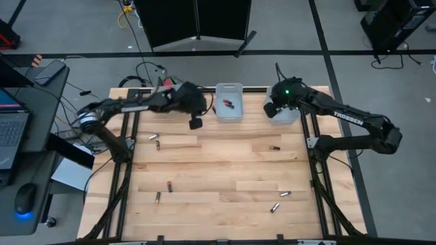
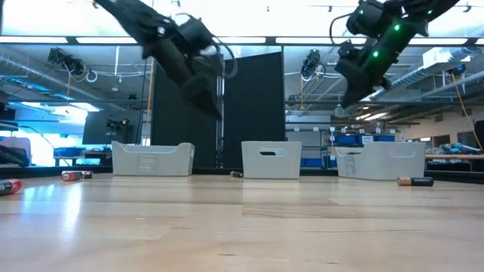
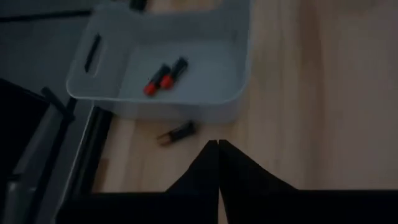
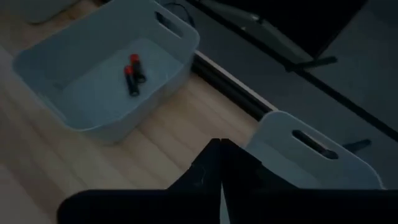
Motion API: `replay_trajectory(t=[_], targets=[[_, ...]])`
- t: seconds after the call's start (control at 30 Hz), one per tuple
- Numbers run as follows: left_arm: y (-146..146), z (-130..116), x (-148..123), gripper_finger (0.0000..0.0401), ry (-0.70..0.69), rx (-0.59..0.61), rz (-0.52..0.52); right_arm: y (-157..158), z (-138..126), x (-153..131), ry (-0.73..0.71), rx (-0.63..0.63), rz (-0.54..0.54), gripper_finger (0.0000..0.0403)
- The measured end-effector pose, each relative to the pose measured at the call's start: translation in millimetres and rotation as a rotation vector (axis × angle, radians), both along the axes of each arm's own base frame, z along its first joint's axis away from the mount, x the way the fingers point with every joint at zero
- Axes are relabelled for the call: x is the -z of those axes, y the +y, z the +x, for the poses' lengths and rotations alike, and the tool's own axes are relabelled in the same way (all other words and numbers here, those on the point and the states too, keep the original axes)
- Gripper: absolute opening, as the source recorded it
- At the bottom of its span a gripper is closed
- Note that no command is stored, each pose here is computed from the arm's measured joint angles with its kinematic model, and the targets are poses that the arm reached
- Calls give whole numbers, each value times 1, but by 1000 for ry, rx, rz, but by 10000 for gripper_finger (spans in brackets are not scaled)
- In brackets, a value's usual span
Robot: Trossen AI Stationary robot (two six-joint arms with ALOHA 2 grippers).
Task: Sort batteries
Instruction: Put the black brown battery into the left bin
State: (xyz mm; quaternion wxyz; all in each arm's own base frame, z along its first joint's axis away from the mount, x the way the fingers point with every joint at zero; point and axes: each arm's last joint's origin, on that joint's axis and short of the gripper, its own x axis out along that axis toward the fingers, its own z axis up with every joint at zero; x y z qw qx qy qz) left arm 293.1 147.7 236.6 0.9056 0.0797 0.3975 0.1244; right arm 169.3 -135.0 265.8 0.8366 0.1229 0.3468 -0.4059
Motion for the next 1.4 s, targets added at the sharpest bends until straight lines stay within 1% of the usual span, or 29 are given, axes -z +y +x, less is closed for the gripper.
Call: replay_trajectory(t=[0.1,0.23,0.37,0.47,0.57,0.63,0.9,0.97,1.07,1.2,1.4], targets=[[22,10,8,9,103,71,18,5,3,0,-1,-24,3,29],[49,20,25,8,173,127,33,7,5,0,2,-41,3,22],[69,31,34,7,180,174,46,8,5,0,8,-48,-1,11],[79,36,45,7,200,203,35,8,5,0,13,-55,-6,14],[83,40,51,9,215,217,41,8,5,0,15,-57,-7,24],[85,43,51,18,211,219,49,8,5,0,15,-57,-7,27],[85,44,68,94,272,255,35,7,5,0,22,-66,-14,13],[86,44,70,112,277,258,35,7,5,0,23,-67,-15,14],[88,45,68,133,260,265,64,7,5,0,23,-67,-15,22],[90,46,71,146,264,284,86,7,5,0,22,-67,-15,24],[92,49,84,147,283,310,86,7,5,0,31,-78,-21,15]])
